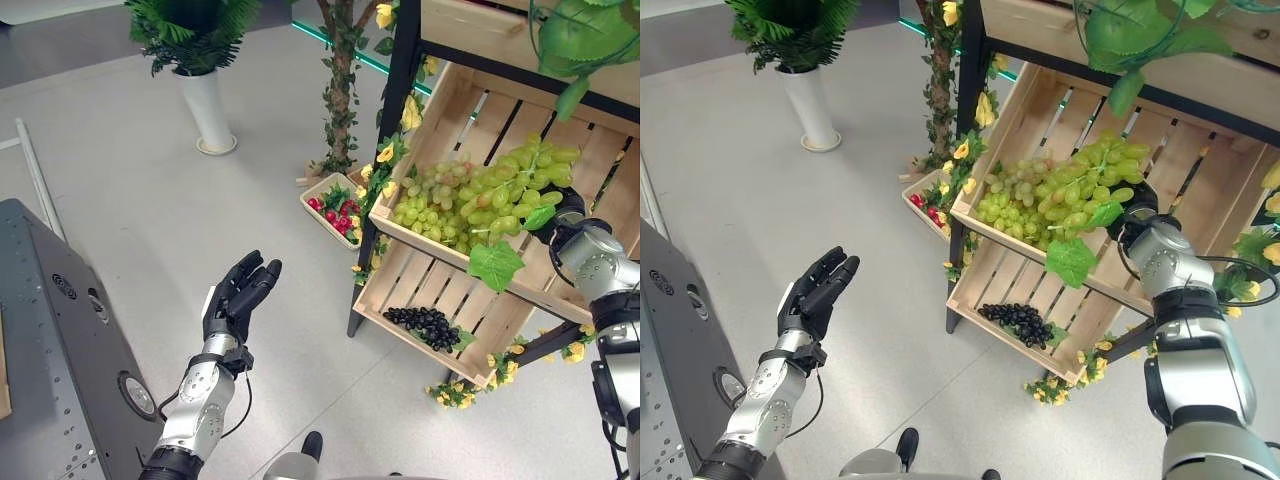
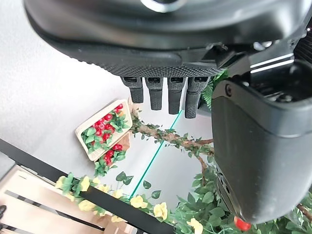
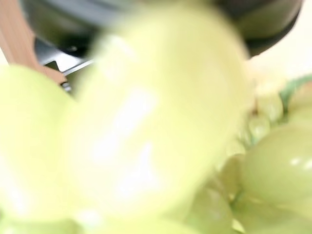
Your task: Pick up the fruits from the basket on one side to the basket on the other side
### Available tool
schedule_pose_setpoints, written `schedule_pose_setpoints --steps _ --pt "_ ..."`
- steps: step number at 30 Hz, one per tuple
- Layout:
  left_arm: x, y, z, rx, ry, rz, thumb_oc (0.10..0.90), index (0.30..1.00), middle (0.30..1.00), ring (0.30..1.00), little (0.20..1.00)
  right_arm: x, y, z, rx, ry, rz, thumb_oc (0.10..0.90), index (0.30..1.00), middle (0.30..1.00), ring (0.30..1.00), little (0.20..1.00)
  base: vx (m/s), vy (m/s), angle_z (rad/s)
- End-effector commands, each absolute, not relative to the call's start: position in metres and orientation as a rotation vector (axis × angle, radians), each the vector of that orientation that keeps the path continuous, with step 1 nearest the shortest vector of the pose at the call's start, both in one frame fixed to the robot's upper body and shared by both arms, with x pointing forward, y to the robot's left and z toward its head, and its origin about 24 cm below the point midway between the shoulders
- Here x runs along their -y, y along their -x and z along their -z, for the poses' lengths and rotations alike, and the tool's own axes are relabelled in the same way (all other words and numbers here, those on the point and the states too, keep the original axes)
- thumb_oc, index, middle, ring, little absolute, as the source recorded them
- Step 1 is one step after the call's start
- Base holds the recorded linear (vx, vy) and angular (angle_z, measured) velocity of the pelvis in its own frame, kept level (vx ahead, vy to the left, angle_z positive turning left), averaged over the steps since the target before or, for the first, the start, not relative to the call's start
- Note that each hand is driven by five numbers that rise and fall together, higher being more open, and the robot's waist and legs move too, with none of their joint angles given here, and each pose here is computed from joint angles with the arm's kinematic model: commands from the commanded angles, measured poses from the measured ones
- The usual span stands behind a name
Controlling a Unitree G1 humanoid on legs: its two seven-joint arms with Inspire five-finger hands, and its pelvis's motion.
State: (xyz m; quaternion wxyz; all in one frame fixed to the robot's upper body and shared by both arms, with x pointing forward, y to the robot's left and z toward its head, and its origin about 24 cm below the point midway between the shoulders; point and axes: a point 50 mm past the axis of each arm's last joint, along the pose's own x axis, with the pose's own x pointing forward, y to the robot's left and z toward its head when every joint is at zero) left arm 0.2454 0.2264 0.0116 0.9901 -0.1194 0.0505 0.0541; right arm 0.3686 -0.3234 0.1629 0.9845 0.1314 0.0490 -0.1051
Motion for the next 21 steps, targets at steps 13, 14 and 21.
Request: schedule_pose_setpoints --steps 13,14,21 --pt "-0.216 -0.261 -0.051 0.123 0.221 -0.064 0.800 0.900 0.900 0.900 0.900 0.388 -0.339 -0.309 0.065 0.773 0.834 0.400 0.300 0.300 0.300 0.300 0.02 -0.001 0.02" --pt "-0.216 -0.260 -0.051 0.121 0.222 -0.065 0.800 0.900 0.900 0.900 0.900 0.388 -0.338 -0.312 0.060 0.815 0.846 0.400 0.300 0.300 0.300 0.300 0.00 0.000 0.00" --pt "-0.216 -0.260 -0.053 0.118 0.229 -0.051 0.800 0.900 0.900 0.900 0.900 0.389 -0.336 -0.313 -0.018 1.084 0.827 0.500 0.451 0.451 0.451 0.451 0.00 0.005 0.02"
